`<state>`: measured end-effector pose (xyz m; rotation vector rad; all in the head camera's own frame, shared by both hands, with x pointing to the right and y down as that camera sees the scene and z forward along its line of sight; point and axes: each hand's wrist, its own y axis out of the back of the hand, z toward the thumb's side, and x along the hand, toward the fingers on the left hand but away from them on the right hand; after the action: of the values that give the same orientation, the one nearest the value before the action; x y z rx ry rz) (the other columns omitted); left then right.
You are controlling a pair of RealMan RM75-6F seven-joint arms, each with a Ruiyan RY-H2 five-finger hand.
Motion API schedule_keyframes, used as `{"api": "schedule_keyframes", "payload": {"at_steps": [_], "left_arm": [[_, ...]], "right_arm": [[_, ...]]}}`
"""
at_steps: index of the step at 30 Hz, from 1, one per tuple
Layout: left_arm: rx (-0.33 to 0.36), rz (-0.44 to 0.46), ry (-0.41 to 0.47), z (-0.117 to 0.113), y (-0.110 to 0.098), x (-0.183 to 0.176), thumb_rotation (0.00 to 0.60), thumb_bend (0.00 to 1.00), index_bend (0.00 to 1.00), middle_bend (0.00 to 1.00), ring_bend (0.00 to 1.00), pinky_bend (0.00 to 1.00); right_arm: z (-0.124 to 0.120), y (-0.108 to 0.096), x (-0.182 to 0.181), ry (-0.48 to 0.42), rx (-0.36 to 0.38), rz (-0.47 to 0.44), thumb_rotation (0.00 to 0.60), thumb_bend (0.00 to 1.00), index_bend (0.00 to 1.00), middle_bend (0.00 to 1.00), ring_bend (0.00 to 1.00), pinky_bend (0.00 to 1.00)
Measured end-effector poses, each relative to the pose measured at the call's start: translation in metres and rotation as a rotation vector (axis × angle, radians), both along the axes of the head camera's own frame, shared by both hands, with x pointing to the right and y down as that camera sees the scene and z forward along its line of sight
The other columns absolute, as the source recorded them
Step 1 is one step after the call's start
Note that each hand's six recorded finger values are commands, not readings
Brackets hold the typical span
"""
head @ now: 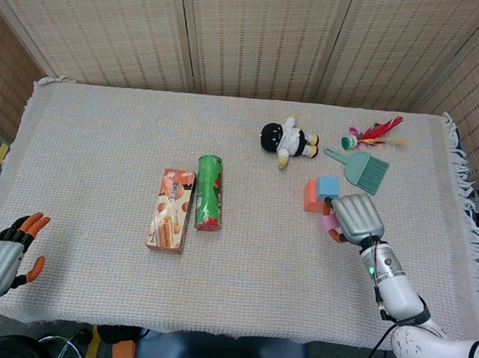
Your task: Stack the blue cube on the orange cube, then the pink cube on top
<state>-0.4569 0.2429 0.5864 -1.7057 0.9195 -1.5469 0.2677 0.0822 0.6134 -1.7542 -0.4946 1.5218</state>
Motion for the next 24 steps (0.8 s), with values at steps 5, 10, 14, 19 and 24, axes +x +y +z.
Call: {"api": "schedule_keyframes", "payload": {"at_steps": [5, 10, 14, 19, 24], "left_arm": [[-0.004, 0.01, 0.008, -0.002, 0.002, 0.002, 0.6, 0.47, 0.08, 0.04, 0.07, 0.24], [0.003, 0.007, 0.012, -0.004, 0.001, 0.002, 0.6, 0.48, 0.08, 0.04, 0.07, 0.24], [0.021, 0.014, 0.016, -0.006, 0.0, 0.002, 0.6, 0.47, 0.08, 0.04, 0.07, 0.24], [0.011, 0.019, 0.024, -0.003, -0.001, 0.003, 0.6, 0.47, 0.08, 0.04, 0.07, 0.24], [0.005, 0.008, 0.017, 0.0, -0.002, 0.0, 0.6, 0.47, 0.08, 0.04, 0.07, 0.24]], "right_arm": [[-0.014, -0.018, -0.007, 0.014, 0.018, 0.037, 0.6, 0.17, 0.6, 0.66, 0.72, 0.72], [-0.021, -0.04, -0.013, 0.051, 0.023, 0.084, 0.6, 0.17, 0.6, 0.66, 0.71, 0.72], [-0.02, -0.057, -0.015, 0.088, 0.013, 0.124, 0.6, 0.17, 0.61, 0.66, 0.71, 0.72], [-0.014, -0.082, -0.018, 0.119, -0.028, 0.184, 0.6, 0.17, 0.61, 0.66, 0.7, 0.72], [-0.008, -0.106, -0.027, 0.158, -0.051, 0.192, 0.6, 0.17, 0.63, 0.66, 0.7, 0.72]]}}
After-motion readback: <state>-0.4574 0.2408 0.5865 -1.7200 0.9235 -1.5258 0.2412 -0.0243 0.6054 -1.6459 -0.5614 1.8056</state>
